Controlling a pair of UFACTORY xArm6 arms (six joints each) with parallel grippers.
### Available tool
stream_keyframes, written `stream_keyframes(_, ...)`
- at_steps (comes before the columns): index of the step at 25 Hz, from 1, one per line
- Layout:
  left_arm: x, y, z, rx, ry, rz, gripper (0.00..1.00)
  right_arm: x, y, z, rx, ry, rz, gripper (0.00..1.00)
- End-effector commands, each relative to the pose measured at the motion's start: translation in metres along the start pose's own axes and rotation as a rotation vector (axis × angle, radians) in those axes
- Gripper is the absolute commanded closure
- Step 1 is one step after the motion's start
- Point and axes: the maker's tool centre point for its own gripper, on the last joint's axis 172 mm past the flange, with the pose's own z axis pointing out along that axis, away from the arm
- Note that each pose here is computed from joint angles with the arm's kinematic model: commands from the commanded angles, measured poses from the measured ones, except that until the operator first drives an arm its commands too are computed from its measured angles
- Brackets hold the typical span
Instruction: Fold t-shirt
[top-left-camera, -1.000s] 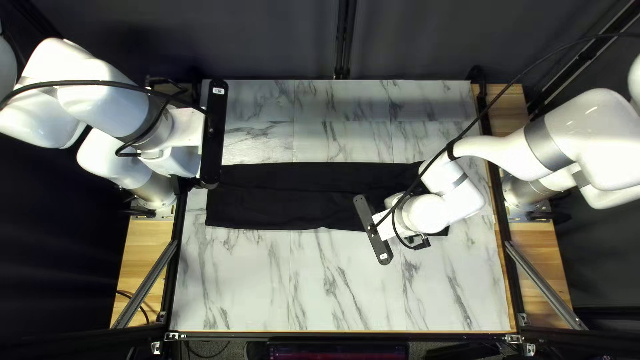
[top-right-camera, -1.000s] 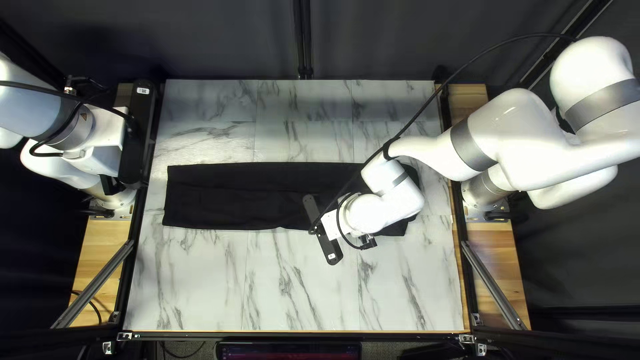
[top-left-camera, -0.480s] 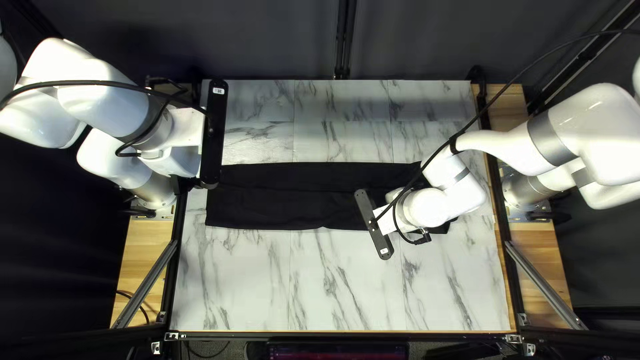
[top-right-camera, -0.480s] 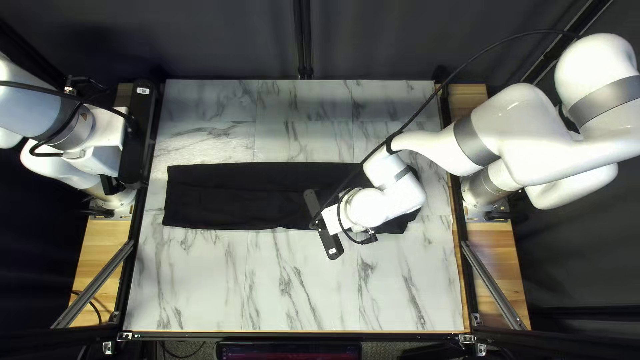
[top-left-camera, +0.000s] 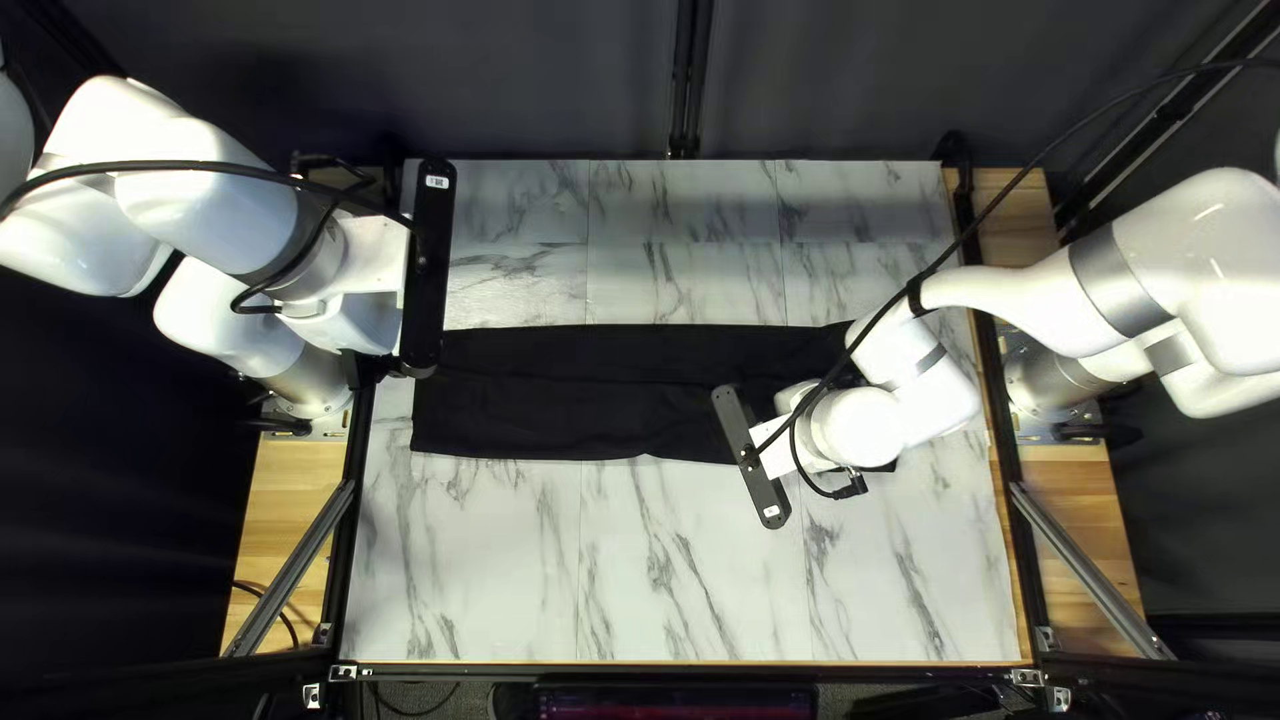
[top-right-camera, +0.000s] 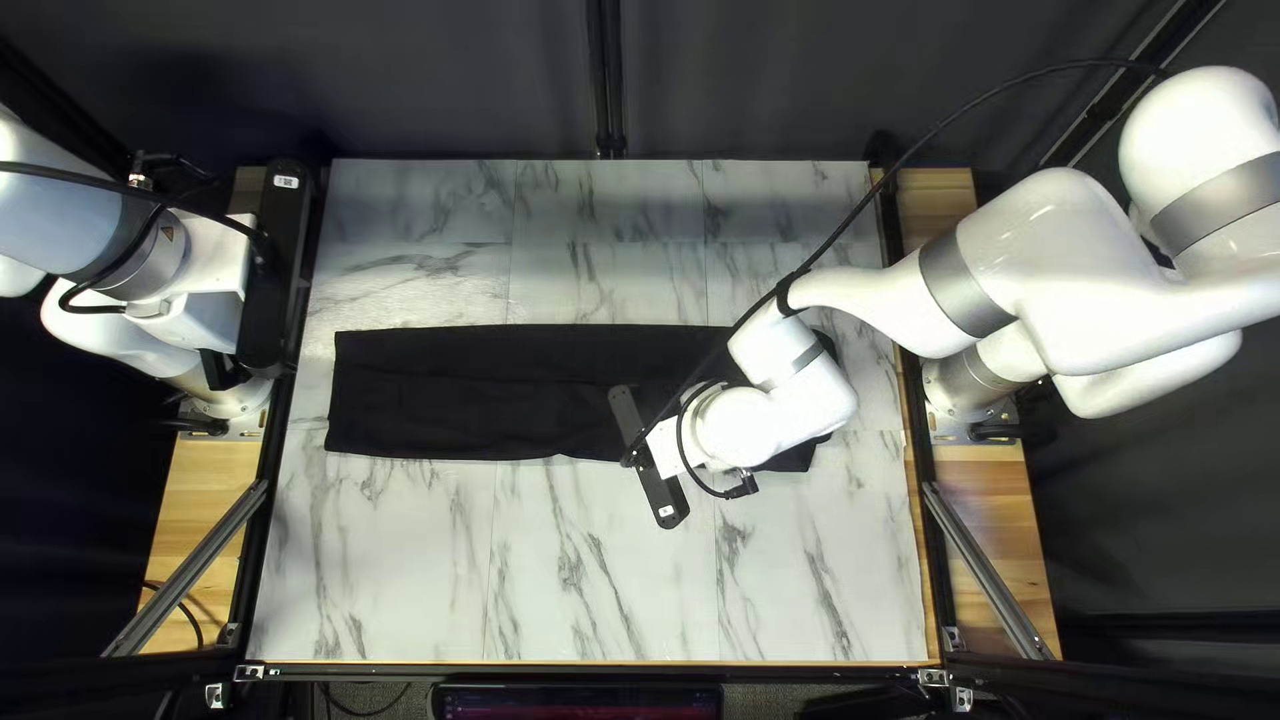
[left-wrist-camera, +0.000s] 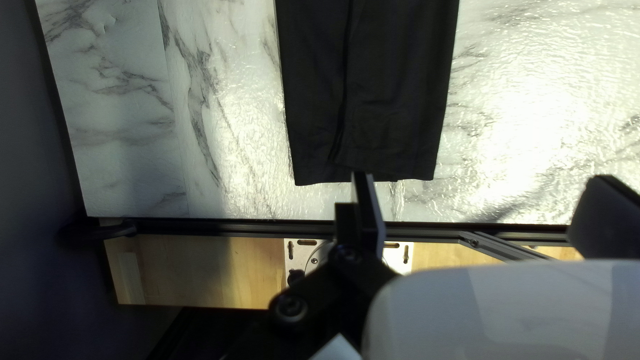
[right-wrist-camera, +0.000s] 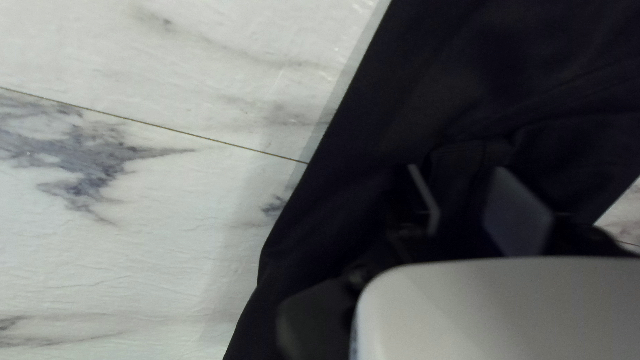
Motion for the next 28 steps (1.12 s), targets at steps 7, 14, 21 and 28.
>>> stream_keyframes(7, 0.000, 0.000, 0.000, 0.000, 0.000, 0.000, 0.00, -0.008, 0.011, 0.008, 0.006, -0.004, 0.013, 0.60)
stream_keyframes(14, 0.000, 0.000, 0.000, 0.000, 0.000, 0.000, 0.00, -0.006, 0.016, 0.014, 0.009, -0.005, 0.015, 0.71)
stream_keyframes(21, 0.000, 0.000, 0.000, 0.000, 0.000, 0.000, 0.00, -0.005, 0.018, 0.015, 0.011, -0.008, 0.018, 0.80)
stream_keyframes(28, 0.000, 0.000, 0.000, 0.000, 0.000, 0.000, 0.00, -0.004, 0.015, 0.008, 0.000, -0.010, 0.023, 0.79)
